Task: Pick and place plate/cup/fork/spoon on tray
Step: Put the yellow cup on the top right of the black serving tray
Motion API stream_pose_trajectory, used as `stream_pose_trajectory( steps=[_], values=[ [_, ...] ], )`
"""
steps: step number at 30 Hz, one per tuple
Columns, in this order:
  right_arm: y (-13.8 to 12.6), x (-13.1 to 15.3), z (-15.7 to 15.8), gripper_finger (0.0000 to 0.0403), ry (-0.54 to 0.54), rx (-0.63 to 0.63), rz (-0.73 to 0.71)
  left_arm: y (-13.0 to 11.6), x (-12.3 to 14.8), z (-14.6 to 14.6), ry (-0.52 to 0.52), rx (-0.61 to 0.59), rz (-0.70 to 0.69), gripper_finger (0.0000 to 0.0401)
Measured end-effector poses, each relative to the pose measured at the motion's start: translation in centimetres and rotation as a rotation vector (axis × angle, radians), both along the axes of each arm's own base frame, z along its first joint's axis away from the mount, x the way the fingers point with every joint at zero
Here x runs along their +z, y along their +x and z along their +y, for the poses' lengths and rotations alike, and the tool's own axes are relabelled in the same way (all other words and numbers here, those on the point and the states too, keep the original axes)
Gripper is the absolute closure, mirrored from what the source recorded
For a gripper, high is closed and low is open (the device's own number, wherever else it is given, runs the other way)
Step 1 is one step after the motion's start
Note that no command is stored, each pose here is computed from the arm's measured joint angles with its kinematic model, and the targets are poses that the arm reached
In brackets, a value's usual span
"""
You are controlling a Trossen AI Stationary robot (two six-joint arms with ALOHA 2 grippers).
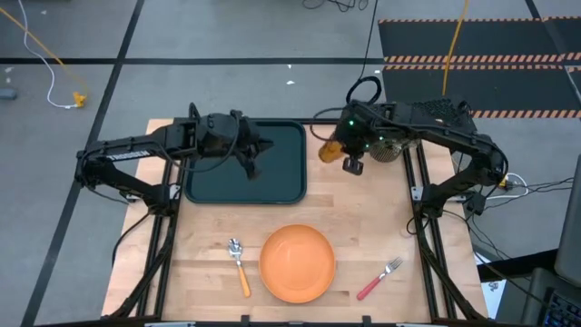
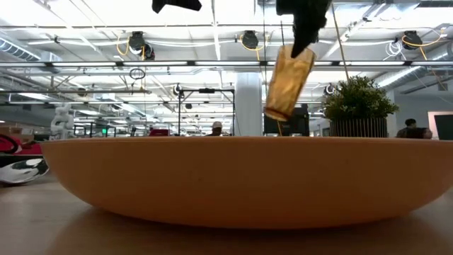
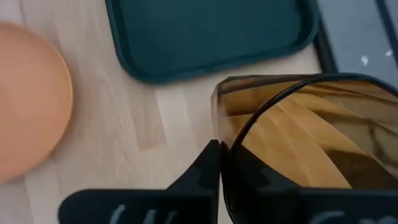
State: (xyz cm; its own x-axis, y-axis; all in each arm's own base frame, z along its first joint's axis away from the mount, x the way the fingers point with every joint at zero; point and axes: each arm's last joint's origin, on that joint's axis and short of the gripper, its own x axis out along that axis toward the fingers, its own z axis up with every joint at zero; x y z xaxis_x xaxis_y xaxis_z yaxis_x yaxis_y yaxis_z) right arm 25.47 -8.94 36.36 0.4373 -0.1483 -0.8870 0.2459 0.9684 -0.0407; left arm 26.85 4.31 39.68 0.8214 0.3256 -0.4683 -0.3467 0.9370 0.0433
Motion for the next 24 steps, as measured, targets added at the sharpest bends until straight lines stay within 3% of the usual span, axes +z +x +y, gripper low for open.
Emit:
stream_pose_trajectory(
  steps=[18,24],
  values=[
    [3.1,3.9,0.0,0.0402,-0.053,0.027,-0.463,-0.1,0.4,0.4,-0.169,0.061,-0.095,0.0373],
    [3.6,4.7,0.0,0.0403,-0.020,0.048,-0.570,-0.5,0.7,0.3,-0.193,0.062,-0.116,0.0320]
  ],
)
